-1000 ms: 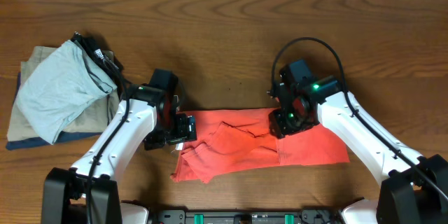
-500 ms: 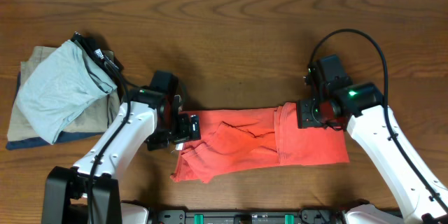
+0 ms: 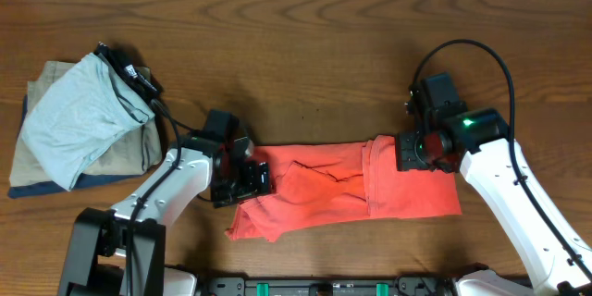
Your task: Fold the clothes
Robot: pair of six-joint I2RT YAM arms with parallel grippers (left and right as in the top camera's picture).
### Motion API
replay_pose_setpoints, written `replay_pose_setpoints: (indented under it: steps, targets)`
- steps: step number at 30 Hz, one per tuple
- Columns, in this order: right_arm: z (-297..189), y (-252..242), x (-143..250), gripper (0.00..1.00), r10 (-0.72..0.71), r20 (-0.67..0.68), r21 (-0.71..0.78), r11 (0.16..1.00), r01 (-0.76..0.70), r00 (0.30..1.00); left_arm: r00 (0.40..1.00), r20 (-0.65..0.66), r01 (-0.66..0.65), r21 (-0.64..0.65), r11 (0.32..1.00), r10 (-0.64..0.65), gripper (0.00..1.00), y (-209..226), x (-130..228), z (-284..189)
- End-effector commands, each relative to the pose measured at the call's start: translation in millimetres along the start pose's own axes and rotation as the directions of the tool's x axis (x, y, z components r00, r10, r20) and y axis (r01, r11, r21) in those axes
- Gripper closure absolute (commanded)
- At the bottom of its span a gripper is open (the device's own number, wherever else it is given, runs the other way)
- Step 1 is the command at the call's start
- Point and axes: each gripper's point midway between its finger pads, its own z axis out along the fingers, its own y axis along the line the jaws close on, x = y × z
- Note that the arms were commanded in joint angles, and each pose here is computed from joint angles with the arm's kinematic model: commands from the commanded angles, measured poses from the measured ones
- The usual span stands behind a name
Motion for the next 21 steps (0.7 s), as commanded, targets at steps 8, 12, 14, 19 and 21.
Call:
replay_pose_setpoints:
  steps: [8, 12, 14, 19, 21]
  targets:
    - [-4.1, -19.4, -6.2, 0.42, 0.052, 0.028, 0.08, 0.995, -0.054, 0.998, 1.0, -0.014, 0.009, -0.015, 1.0, -0.01, 0.94, 11.1, 1.1, 11.5]
    - [-4.3, -35.3, -7.8, 0.42, 0.107, 0.03, 0.105, 0.988, -0.109, 0.994, 0.995, 0.079, 0.063, -0.139, 0.988, -0.052, 0.93, 30.6, -30.7, -17.4]
    - [-4.2, -44.7, -8.6, 0.41, 0.138, 0.031, 0.112, 0.984, -0.141, 0.99, 0.987, 0.133, 0.117, -0.213, 0.97, -0.09, 0.94, 44.4, -48.3, -43.6]
    - [-4.4, -66.8, -9.5, 0.41, 0.213, 0.033, 0.127, 0.968, -0.216, 0.976, 0.95, 0.261, 0.241, -0.277, 0.93, -0.169, 0.94, 63.9, -84.3, -121.8]
    - [-4.5, -72.8, -9.4, 0.41, 0.224, 0.033, 0.132, 0.965, -0.226, 0.974, 0.939, 0.292, 0.261, -0.262, 0.929, -0.182, 0.94, 61.7, -92.1, -145.7]
